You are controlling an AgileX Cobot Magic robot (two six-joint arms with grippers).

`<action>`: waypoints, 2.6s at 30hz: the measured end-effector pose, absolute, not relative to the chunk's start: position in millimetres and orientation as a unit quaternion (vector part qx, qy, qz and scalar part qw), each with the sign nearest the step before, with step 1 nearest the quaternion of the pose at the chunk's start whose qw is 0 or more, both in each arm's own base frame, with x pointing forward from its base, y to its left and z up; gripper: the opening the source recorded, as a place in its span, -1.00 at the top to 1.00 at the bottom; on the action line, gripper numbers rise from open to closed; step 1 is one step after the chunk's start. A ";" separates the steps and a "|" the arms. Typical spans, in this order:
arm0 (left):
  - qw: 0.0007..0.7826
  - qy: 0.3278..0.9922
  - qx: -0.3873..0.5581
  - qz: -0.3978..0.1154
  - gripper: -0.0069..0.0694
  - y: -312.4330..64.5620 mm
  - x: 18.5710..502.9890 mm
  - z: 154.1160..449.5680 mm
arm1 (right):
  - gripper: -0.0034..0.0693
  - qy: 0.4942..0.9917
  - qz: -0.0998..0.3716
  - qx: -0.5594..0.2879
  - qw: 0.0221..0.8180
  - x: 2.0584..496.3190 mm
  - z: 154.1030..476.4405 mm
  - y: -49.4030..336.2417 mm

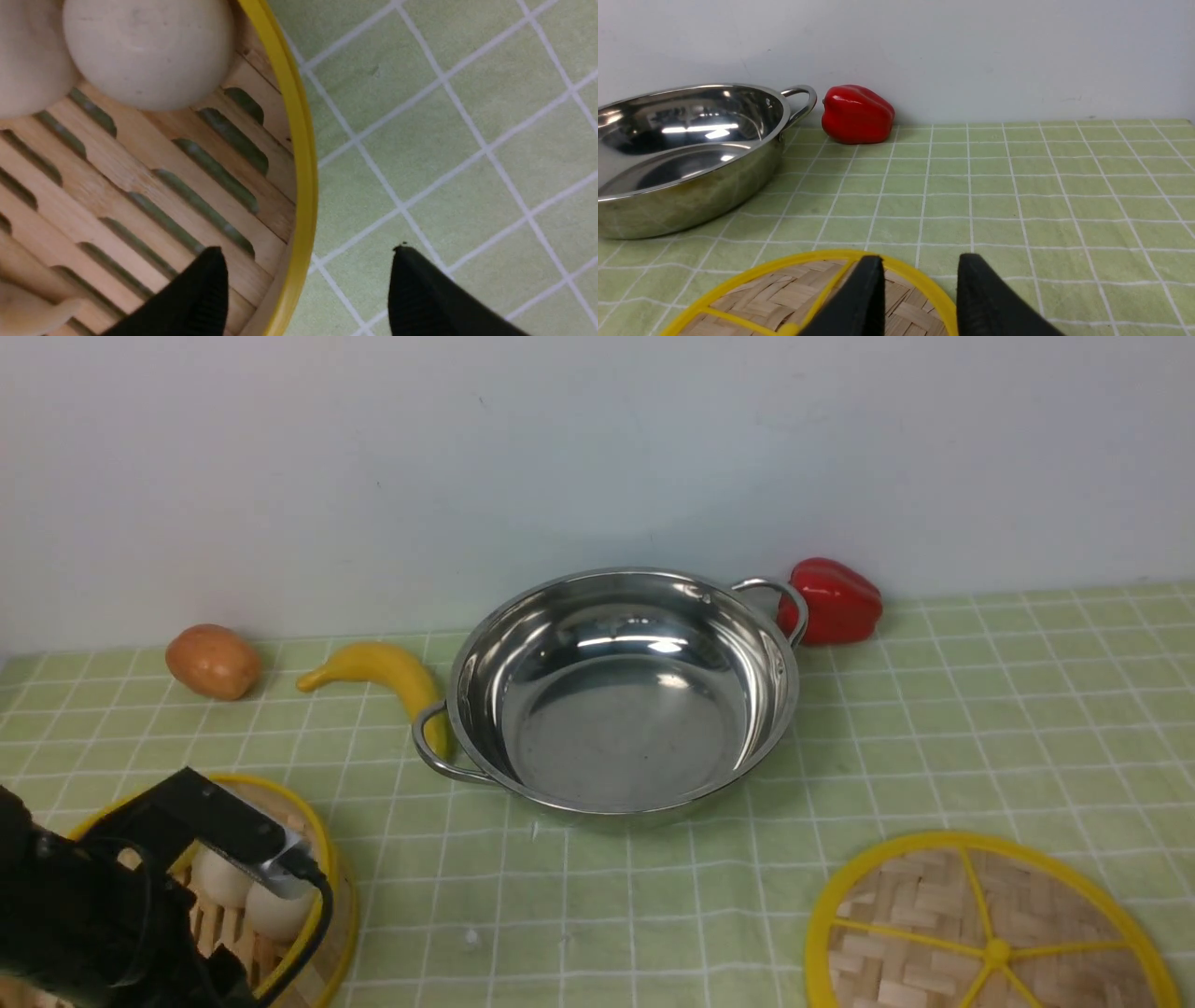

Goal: Place the steamer in the pot on the green tablecloth, and put the lid on the steamer.
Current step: 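Grasp the rim of the steamer basket holding the buns with the left gripper, then place the bamboo steamer basket with dumplings into the steel pot with the left gripper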

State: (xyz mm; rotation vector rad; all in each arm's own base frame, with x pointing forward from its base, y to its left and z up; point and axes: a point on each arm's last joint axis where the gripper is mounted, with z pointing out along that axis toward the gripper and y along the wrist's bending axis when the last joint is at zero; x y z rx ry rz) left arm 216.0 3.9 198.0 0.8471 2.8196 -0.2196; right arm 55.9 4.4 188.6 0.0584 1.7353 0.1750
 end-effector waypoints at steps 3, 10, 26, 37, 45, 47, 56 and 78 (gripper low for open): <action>0.071 0.949 0.294 -0.084 -0.31 4.2 219.9 186.3 | 0.25 0.762 0.077 0.026 0.643 55.9 188.6 4.4; 0.047 0.951 0.292 -0.091 -0.31 5.7 228.5 165.7 | 0.25 0.762 0.077 0.026 0.643 55.9 188.6 4.4; 0.047 0.964 0.250 -0.081 0.74 7.4 236.8 156.3 | 0.25 0.762 0.077 0.026 0.643 55.9 188.6 4.4; 0.018 0.966 0.243 -0.083 0.74 7.1 254.2 228.7 | 0.25 0.762 0.077 0.026 0.643 55.9 188.6 4.4; 0.167 0.922 0.348 -0.031 0.74 -42.0 292.6 335.9 | 0.25 0.762 0.077 0.026 0.643 55.9 188.6 4.4; 0.191 0.903 0.384 -0.021 0.74 -63.2 299.6 351.5 | 0.25 0.762 0.077 0.026 0.643 55.9 188.6 4.4; 0.194 0.815 0.546 -0.008 0.74 -163.3 344.5 345.3 | 0.25 0.762 0.077 0.026 0.643 55.9 188.6 4.4; 0.091 0.727 0.680 -0.012 0.74 -223.0 385.2 241.1 | 0.25 0.762 0.077 0.026 0.643 55.9 188.6 4.4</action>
